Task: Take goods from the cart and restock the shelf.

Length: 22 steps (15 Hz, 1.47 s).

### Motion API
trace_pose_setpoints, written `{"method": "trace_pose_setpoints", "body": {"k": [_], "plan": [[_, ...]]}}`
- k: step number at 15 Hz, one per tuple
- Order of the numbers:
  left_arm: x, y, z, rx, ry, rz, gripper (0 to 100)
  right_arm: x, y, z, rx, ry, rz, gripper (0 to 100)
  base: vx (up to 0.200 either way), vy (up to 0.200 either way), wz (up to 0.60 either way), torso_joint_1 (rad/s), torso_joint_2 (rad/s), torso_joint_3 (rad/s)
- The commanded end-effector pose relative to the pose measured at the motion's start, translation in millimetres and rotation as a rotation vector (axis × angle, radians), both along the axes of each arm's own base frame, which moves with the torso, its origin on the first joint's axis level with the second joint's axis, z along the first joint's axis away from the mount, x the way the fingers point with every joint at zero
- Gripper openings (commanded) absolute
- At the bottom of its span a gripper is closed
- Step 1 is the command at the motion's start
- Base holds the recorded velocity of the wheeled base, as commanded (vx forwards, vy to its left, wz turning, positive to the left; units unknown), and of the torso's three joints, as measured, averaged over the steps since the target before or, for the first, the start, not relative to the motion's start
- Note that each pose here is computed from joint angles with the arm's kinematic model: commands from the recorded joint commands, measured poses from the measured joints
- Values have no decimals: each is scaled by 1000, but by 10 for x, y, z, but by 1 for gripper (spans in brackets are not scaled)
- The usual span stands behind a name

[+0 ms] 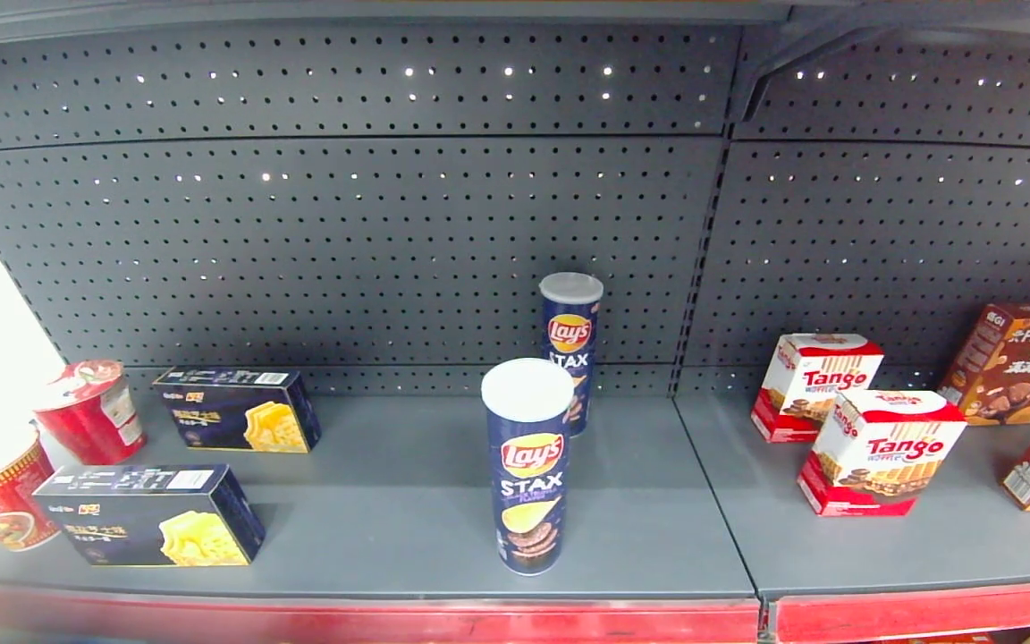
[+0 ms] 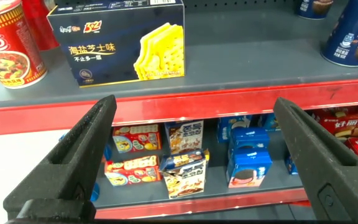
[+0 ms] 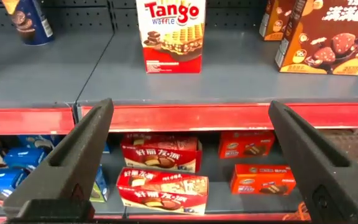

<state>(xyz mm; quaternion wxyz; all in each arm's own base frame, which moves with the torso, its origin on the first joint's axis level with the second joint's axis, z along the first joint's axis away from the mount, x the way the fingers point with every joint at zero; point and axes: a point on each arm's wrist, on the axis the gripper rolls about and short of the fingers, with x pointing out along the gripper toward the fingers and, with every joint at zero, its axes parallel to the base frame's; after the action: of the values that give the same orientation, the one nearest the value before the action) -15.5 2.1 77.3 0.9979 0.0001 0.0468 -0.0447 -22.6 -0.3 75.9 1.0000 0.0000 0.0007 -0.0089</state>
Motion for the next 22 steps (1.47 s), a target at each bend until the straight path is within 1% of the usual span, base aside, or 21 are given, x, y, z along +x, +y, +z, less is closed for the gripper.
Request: {"method": "trace_pose_setpoints", "body": {"k": [1,8,9,10,11,12,13,14,15,16,17,18,19,20,21,22], "plan": [[1,0,0,0,2,1,100,-2,0,-2,0,-3,1,100,0,0,0,0,0,0],[1,-1,0,3,1,-2,100,-2,0,-2,0,-3,1,100,0,0,0,0,0,0],[-1,-8,2,51,-7,-41,100,-2,0,-2,0,-3,1,100,0,0,0,0,0,0],[-2,-25,2,125,-19,-125,100,-2,0,-2,0,-3,1,100,0,0,0,0,0,0],[-4,-27,0,124,-20,-136,100,-2,0,-2,0,-3,1,100,0,0,0,0,0,0],[-9,-28,29,149,-36,-145,100,-2,0,-2,0,-3,1,100,0,0,0,0,0,0],[-83,-25,391,156,-145,-200,100,-2,0,-1,2,-5,1,100,0,0,0,0,0,0],[-31,-19,726,160,-120,-290,100,-2,0,-2,0,-3,1,100,0,0,0,0,0,0],[-21,-20,738,162,-114,-296,100,-2,0,-2,0,-3,1,100,0,0,0,0,0,0],[159,-60,1168,228,-107,-416,100,-2,0,-2,0,-3,1,100,0,0,0,0,0,0],[300,-117,1343,282,-96,-470,100,-2,0,-2,0,-3,1,100,0,0,0,0,0,0],[458,-183,1468,333,-80,-491,100,-2,0,-2,0,-3,1,100,0,0,0,0,0,0],[599,-247,1525,363,-55,-517,100,-2,0,-2,0,-3,1,100,0,0,0,0,0,0],[724,-306,1572,372,-41,-533,100,-2,0,-2,0,-3,1,100,0,0,0,0,0,0],[1103,-475,1697,341,-6,-563,100,-2,0,-2,0,-3,1,100,0,0,0,0,0,0],[1346,-589,1750,295,26,-605,100,-2,0,-2,0,-3,1,100,0,0,0,0,0,0]]}}
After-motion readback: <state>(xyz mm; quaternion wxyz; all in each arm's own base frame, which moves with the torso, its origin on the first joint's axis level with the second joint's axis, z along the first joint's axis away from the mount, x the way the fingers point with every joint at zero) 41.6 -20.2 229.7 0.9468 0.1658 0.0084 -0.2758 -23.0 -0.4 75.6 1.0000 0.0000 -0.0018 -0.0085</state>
